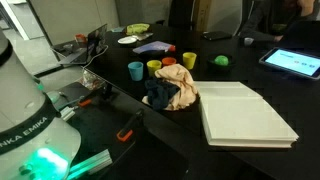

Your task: Flip the pages of the open book.

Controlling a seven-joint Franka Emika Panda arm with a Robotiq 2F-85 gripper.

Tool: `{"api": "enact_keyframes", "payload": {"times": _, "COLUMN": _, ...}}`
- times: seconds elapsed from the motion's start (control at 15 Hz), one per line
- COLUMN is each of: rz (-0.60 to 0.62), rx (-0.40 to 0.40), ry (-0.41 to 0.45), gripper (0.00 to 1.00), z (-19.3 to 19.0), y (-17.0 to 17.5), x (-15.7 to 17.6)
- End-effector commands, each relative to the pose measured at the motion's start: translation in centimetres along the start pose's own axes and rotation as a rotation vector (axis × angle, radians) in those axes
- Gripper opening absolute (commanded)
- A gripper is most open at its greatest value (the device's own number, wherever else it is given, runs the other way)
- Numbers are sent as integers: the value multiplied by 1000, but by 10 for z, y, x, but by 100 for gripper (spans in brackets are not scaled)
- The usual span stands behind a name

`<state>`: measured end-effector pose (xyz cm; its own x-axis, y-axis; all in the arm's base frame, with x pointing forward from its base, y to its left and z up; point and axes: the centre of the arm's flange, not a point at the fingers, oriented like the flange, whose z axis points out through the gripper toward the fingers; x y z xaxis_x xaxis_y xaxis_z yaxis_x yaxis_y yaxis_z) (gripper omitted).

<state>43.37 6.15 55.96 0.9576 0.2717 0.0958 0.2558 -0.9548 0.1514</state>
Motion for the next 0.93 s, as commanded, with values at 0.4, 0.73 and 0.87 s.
{"api": "enact_keyframes", "payload": {"times": 0.4, "rz": 2, "rx": -3, "ry": 20, "gripper": 100, "z": -9, "y": 1, "x": 1}}
{"api": "enact_keyframes", "payload": {"times": 0.73, "rz": 7, "rx": 2, "ry": 11, "gripper": 100, "z": -2, "y": 3, "x": 2}}
{"api": "enact_keyframes", "payload": {"times": 0.87, "rz": 42, "rx": -17, "ry": -18, "gripper": 100, "z": 13, "y": 13, "x": 6}}
